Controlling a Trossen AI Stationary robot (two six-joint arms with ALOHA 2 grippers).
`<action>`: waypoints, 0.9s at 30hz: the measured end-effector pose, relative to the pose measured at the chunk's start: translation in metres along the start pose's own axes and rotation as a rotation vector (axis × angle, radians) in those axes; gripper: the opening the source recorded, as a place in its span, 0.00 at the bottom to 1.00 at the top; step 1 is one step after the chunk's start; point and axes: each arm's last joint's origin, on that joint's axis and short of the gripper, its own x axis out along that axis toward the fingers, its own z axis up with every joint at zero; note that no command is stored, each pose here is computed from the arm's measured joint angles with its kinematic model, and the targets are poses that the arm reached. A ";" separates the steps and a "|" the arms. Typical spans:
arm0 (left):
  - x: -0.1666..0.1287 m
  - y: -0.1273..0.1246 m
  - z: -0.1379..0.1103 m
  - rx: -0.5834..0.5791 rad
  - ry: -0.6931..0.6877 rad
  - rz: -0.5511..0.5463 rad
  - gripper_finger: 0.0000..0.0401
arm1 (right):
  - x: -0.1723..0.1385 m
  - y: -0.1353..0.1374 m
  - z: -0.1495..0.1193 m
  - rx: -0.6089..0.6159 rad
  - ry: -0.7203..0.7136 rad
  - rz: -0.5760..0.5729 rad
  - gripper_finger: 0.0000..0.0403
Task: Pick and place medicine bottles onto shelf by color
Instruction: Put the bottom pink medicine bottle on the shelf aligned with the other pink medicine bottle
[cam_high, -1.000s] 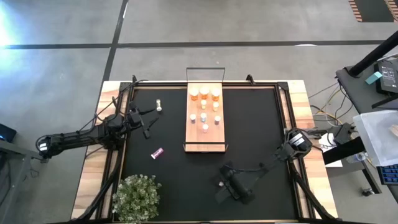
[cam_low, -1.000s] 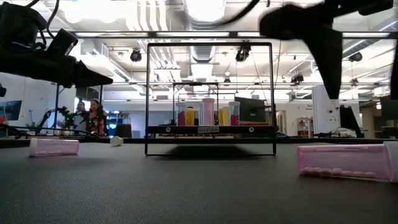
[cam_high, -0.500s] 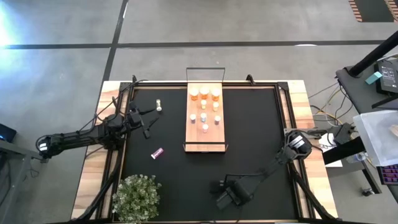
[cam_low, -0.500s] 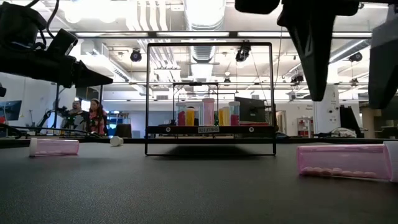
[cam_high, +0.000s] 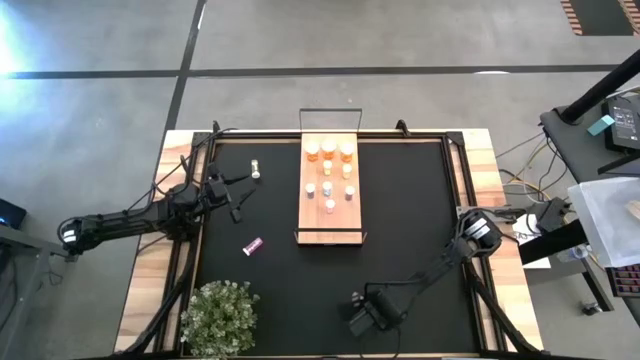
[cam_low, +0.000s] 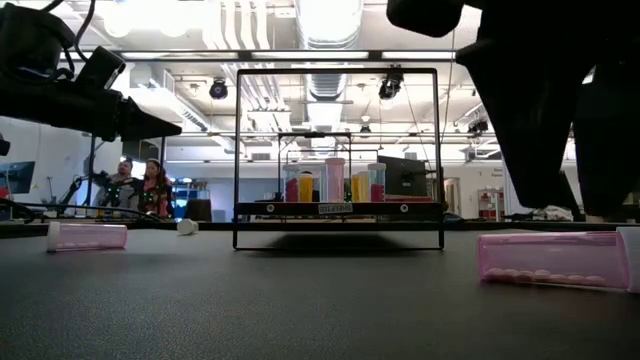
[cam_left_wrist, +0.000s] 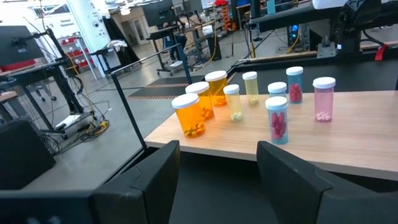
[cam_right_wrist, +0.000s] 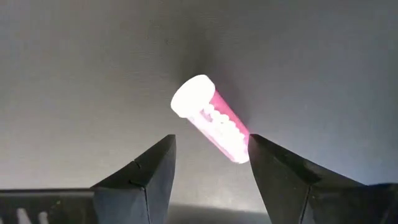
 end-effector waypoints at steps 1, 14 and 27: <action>0.000 0.000 0.000 0.000 0.000 0.000 0.50 | 0.001 0.000 0.000 -0.008 -0.001 -0.004 0.48; 0.000 0.000 0.000 0.000 -0.001 0.000 0.50 | 0.012 -0.002 0.001 -0.063 -0.016 -0.057 0.48; 0.000 0.000 0.000 0.000 0.001 -0.001 0.50 | 0.014 -0.007 -0.005 -0.014 -0.156 -0.052 0.47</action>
